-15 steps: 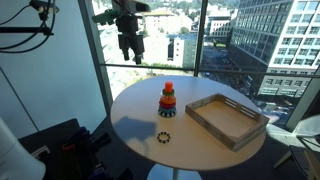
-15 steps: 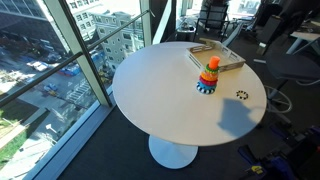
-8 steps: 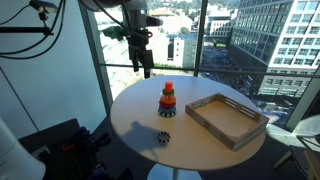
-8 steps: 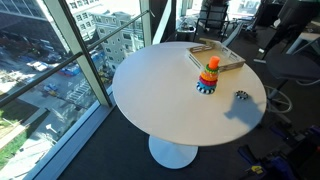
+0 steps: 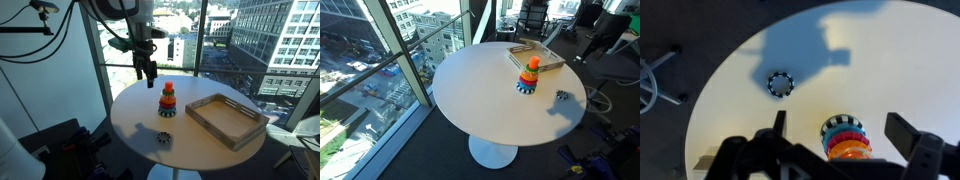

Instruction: Pick up the black and white striped ring from the table and hang it on the rings stacking stand

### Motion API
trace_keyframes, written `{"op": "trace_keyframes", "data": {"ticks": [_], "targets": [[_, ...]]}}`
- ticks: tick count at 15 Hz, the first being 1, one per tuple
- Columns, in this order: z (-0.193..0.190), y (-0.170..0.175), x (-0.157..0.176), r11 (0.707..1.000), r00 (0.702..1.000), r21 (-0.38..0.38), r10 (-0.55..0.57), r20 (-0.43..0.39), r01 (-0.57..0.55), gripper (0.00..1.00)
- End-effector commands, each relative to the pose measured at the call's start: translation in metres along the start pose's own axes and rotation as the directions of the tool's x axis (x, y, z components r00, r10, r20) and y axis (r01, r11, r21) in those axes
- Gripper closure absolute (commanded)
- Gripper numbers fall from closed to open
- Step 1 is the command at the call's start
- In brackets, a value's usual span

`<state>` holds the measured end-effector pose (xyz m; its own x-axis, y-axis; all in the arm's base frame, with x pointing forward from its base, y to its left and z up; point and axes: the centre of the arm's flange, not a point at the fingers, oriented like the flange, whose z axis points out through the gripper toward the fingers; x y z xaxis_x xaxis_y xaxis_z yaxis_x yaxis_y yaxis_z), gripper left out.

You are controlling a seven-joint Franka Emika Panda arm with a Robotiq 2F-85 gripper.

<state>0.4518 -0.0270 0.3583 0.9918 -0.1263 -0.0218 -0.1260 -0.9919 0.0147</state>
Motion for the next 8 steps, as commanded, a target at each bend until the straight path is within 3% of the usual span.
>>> {"op": "trace_keyframes", "data": {"ticks": [1,4,8], "targets": [[0.000,0.000,0.000,1.000,1.000,0.000,-0.001,0.000,0.001,0.00],[0.000,-0.001,0.000,1.000,1.000,0.000,-0.001,-0.001,0.001,0.00],[0.006,0.021,0.008,0.995,0.995,0.009,0.098,0.015,-0.099,0.00]]}}
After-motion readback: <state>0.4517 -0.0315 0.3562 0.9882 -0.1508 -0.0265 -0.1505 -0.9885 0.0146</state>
